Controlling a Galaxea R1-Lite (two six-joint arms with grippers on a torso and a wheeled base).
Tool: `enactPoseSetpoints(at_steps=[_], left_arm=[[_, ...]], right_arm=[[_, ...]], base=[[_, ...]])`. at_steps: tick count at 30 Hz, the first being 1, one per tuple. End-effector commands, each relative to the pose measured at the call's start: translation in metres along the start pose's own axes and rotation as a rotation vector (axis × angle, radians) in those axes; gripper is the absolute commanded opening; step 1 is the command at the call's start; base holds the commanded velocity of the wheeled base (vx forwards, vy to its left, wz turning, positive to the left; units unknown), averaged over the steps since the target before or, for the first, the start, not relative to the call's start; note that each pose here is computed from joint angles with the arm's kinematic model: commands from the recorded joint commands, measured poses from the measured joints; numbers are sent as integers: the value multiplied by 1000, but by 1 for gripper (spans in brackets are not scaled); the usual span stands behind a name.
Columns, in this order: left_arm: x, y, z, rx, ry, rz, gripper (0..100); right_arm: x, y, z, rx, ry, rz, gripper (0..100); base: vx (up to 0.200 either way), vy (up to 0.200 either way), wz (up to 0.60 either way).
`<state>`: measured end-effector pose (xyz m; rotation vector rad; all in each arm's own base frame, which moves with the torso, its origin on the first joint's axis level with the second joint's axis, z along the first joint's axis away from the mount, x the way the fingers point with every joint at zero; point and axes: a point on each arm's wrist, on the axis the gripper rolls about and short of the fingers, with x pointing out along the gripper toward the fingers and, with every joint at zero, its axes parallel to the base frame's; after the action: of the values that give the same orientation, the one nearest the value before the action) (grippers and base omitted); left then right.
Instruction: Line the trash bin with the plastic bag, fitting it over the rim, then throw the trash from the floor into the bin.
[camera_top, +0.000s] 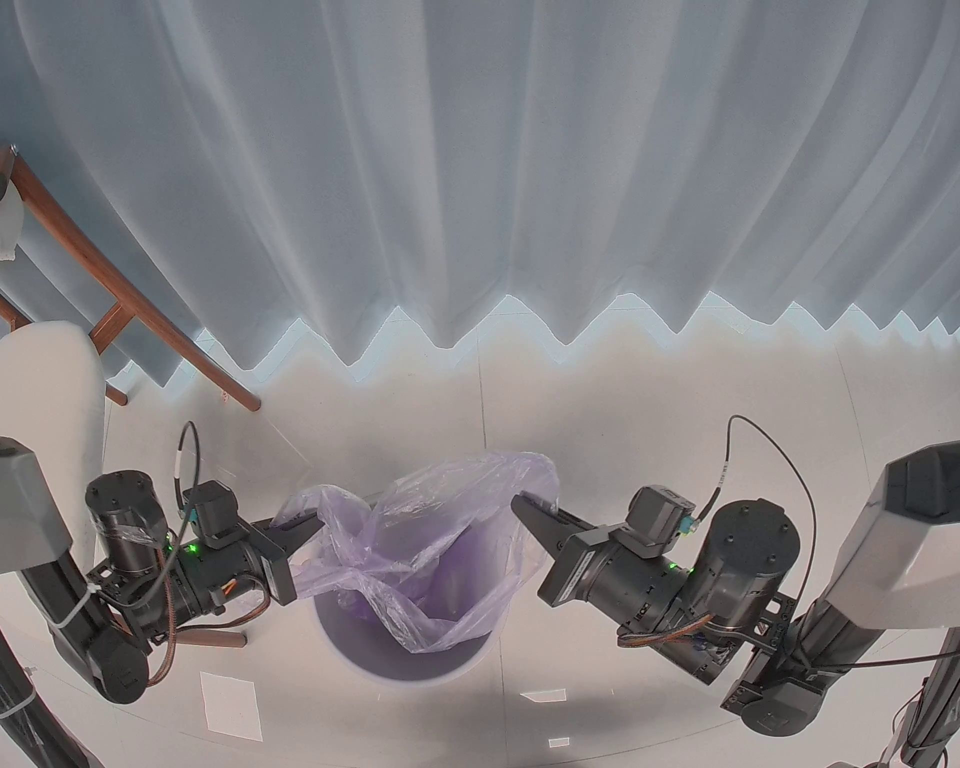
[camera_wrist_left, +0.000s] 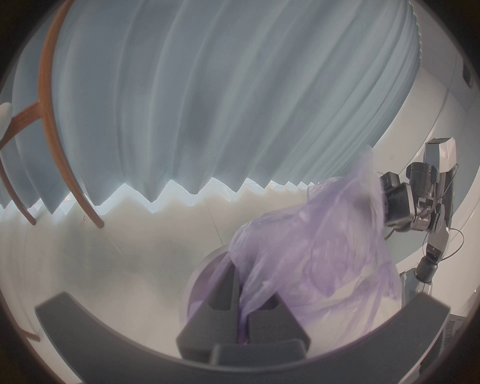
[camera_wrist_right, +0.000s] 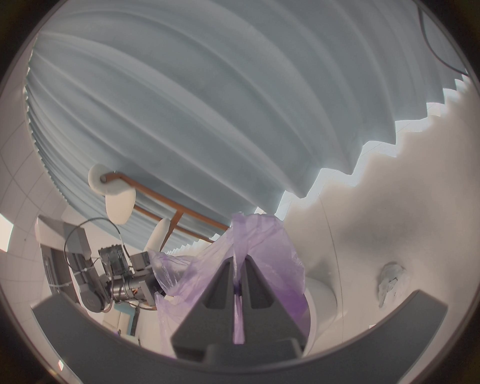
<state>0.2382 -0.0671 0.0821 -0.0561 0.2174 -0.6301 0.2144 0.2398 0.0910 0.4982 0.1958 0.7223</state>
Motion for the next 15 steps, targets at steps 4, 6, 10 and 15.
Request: enactPoseSetpoints(at_steps=[4, 6, 10, 15], left_arm=[[18, -5, -38, -48, 128, 37, 0], [17, -4, -40, -53, 140, 47, 0], [17, -3, -42, -56, 146, 51, 0], [17, -3, -32, -143, 98, 76, 0]], right_arm=[[22, -21, -41, -44, 118, -3, 0], [23, -25, -48, -47, 138, -14, 0], [31, -36, -54, -51, 139, -37, 0], [48, -57, -23, -52, 18, -81, 0]], base=[[0, 0, 0], [0, 0, 0], [0, 0, 0], [0, 0, 0]])
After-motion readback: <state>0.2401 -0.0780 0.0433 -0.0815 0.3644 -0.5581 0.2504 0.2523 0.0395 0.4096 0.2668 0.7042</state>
